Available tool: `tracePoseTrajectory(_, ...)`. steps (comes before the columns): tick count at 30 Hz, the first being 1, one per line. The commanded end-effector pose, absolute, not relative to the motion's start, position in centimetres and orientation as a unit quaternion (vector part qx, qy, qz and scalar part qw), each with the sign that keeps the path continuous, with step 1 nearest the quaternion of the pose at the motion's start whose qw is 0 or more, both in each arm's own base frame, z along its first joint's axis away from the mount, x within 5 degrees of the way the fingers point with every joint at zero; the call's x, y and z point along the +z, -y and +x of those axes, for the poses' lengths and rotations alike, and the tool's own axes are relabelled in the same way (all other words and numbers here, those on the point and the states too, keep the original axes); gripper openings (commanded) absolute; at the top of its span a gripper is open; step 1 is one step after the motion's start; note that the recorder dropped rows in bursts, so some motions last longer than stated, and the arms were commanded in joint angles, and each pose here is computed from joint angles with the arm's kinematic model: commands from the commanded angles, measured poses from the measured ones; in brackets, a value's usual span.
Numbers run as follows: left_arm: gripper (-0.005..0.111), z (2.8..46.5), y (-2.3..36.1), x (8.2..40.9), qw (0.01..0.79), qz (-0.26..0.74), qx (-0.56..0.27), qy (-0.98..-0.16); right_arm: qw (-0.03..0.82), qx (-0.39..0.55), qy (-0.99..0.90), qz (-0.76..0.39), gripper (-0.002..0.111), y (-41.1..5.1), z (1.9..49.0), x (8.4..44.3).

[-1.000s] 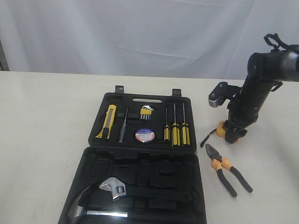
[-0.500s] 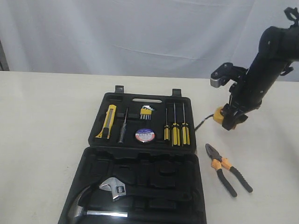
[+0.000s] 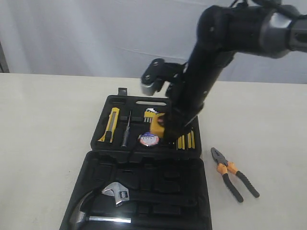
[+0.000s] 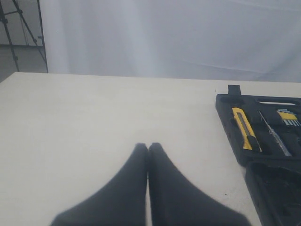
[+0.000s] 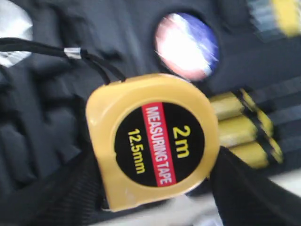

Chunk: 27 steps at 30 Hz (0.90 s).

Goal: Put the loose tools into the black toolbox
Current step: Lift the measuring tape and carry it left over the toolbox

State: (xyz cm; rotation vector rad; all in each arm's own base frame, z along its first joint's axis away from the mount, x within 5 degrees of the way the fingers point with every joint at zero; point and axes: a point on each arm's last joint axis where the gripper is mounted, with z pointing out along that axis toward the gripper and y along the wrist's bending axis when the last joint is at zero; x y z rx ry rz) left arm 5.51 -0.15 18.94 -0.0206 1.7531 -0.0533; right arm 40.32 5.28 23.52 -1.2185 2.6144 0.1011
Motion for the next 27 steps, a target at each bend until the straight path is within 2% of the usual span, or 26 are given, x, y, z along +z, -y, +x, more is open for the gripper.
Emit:
tracePoseTrajectory(1, 0.0, 5.5, 0.2, 18.9, 0.64, -0.01, -0.026, -0.768, 0.131, 0.049, -0.874, -0.465, 0.027, -11.2, 39.5, 23.0)
tracePoseTrajectory(2, 0.0, 5.5, 0.2, 18.9, 0.64, -0.01, -0.026, -0.768, 0.139, 0.048, -0.872, -0.467, 0.027, -13.3, 39.5, 22.2)
tracePoseTrajectory(6, 0.0, 5.5, 0.2, 18.9, 0.64, -0.01, -0.026, -0.768, 0.146, 0.046, -0.856, -0.493, 0.027, -16.6, 39.8, 19.4)
tracePoseTrajectory(13, 0.0, 5.5, 0.2, 18.9, 0.64, -0.01, -0.026, -0.768, 0.182, 0.012, -0.841, -0.51, 0.027, -17.3, 41.6, 15.9)
tracePoseTrajectory(17, 0.0, 5.5, 0.2, 18.9, 0.64, -0.01, -0.026, -0.768, 0.207, 0.003, -0.832, -0.514, 0.027, -17.4, 42.0, 15.9)
tracePoseTrajectory(27, 0.0, 5.5, 0.2, 18.9, 0.64, -0.01, -0.026, -0.768, 0.207, 0.002, -0.819, -0.535, 0.027, -17.7, 41.9, 15.9)
